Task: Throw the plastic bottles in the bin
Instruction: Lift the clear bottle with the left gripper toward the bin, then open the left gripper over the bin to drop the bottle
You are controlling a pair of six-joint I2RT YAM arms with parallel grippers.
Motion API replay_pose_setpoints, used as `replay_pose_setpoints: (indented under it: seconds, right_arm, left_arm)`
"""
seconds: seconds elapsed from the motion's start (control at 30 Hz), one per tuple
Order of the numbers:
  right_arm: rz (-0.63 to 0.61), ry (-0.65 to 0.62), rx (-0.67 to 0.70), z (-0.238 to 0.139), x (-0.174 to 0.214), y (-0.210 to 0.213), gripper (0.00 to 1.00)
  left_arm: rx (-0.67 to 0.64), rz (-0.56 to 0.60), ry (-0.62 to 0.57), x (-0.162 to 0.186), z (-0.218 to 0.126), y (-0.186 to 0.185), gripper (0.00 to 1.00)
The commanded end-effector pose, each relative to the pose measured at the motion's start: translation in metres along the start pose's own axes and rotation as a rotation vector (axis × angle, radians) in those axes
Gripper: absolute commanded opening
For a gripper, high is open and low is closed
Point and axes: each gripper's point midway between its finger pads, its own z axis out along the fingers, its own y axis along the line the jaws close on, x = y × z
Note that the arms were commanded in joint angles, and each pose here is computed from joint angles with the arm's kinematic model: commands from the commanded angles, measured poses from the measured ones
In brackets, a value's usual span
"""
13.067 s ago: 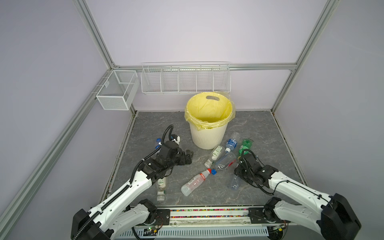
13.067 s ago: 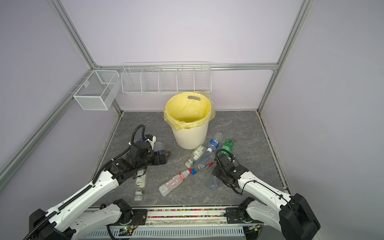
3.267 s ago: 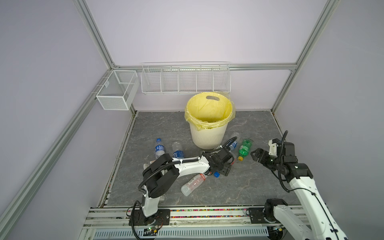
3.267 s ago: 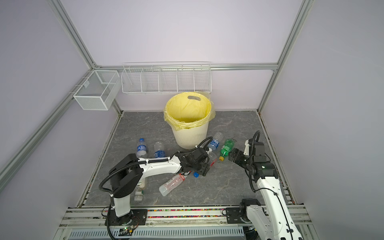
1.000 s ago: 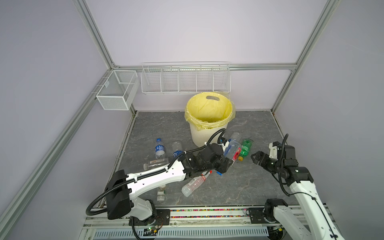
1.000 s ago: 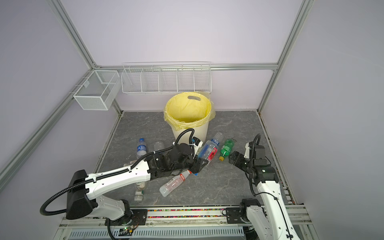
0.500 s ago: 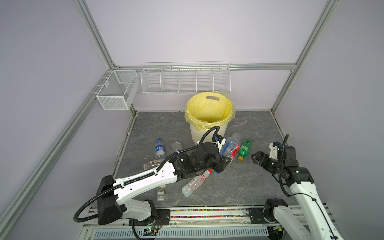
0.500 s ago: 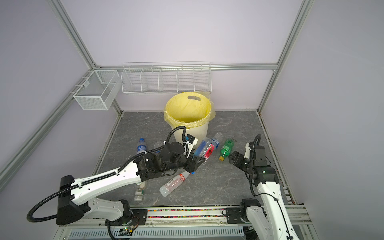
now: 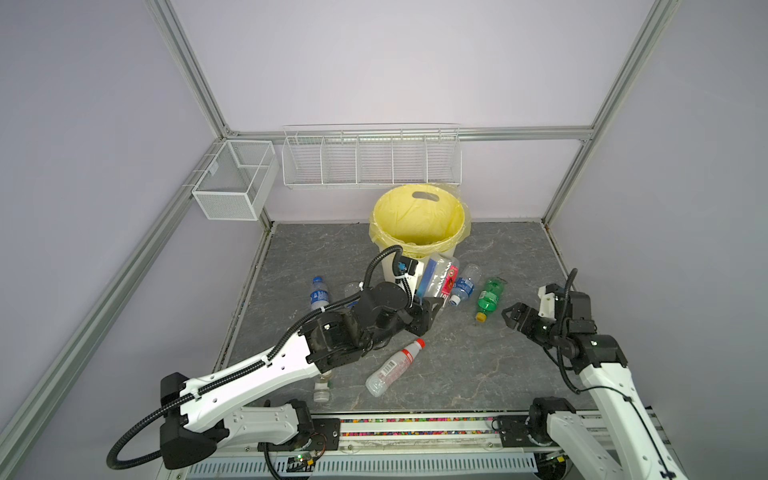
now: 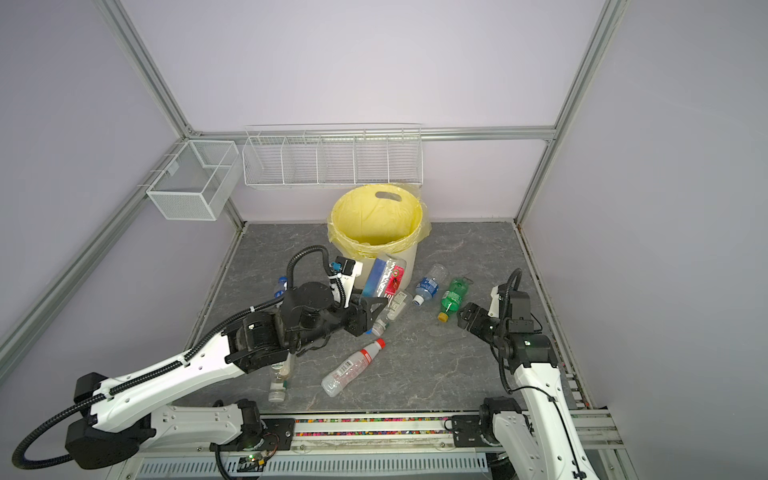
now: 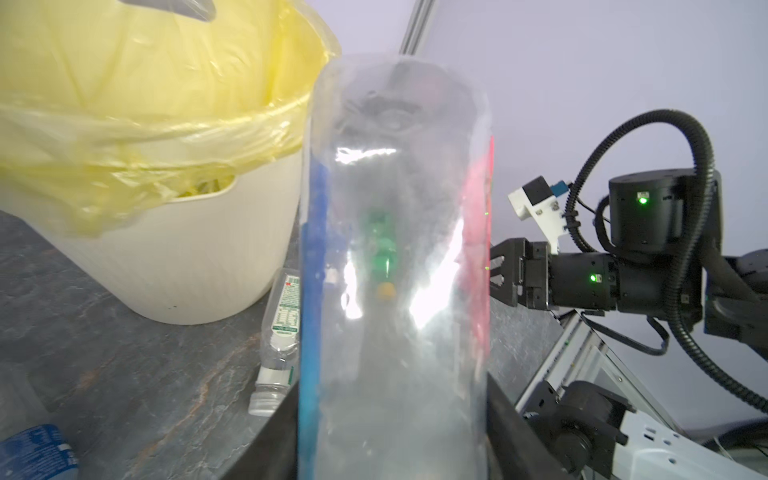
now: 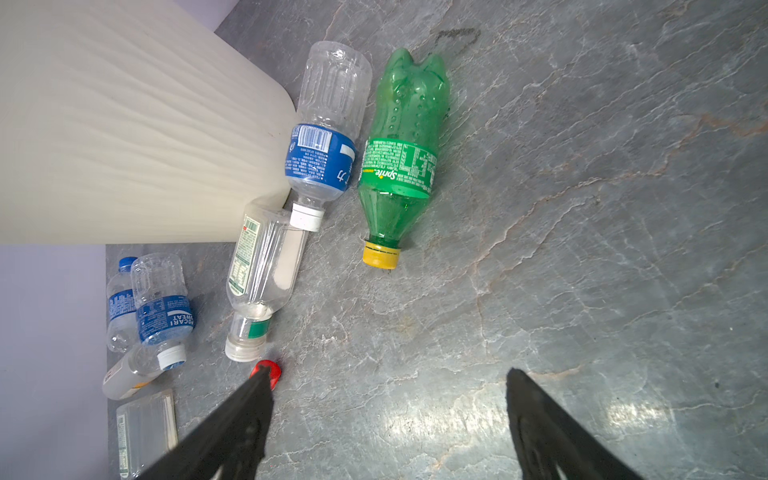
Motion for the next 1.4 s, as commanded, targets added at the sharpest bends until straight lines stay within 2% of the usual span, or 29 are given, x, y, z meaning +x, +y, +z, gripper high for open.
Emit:
replay_pose_setpoints:
  seconds: [0.0,0.23,0.47,0.7,0.97,1.13,1.23,1.37]
  right_arm:
    - [0.012,0.002,-0.007,0.001,0.003,-0.001,0.89]
    - [0.013,0.003,-0.014,0.000,0.003,0.000,0.89]
    - [0.015,0.006,-0.022,0.000,0.003,0.002,0.89]
    - [0.025,0.004,-0.036,0.000,0.002,0.004,0.89]
    - [0.026,0.005,-0.037,0.001,0.003,0.004,0.89]
    - [0.027,0.006,-0.037,0.002,0.003,0.003,0.89]
    - [0.028,0.011,-0.038,0.002,0.005,0.003,0.89]
    - [0.028,0.008,-0.038,0.002,0.005,0.003,0.89]
  left_arm:
    - [-0.087,-0.023,-0.065,-0.019,-0.018,0.017,0.48]
    - [-0.160,-0.091,-0.141,-0.027,-0.042,0.048,0.47]
    - [-0.218,-0.174,-0.167,-0.007,-0.059,0.082,0.47]
    - [-0.285,-0.169,-0.200,-0.010,-0.079,0.100,0.47]
    - [-0.286,-0.153,-0.210,-0.016,-0.078,0.099,0.47]
    - [-0.291,-0.114,-0.233,-0.042,-0.073,0.091,0.48]
    - [-0.280,-0.124,-0.240,-0.074,-0.065,0.086,0.48]
    - [-0.250,-0.165,-0.212,-0.123,-0.035,0.089,0.49]
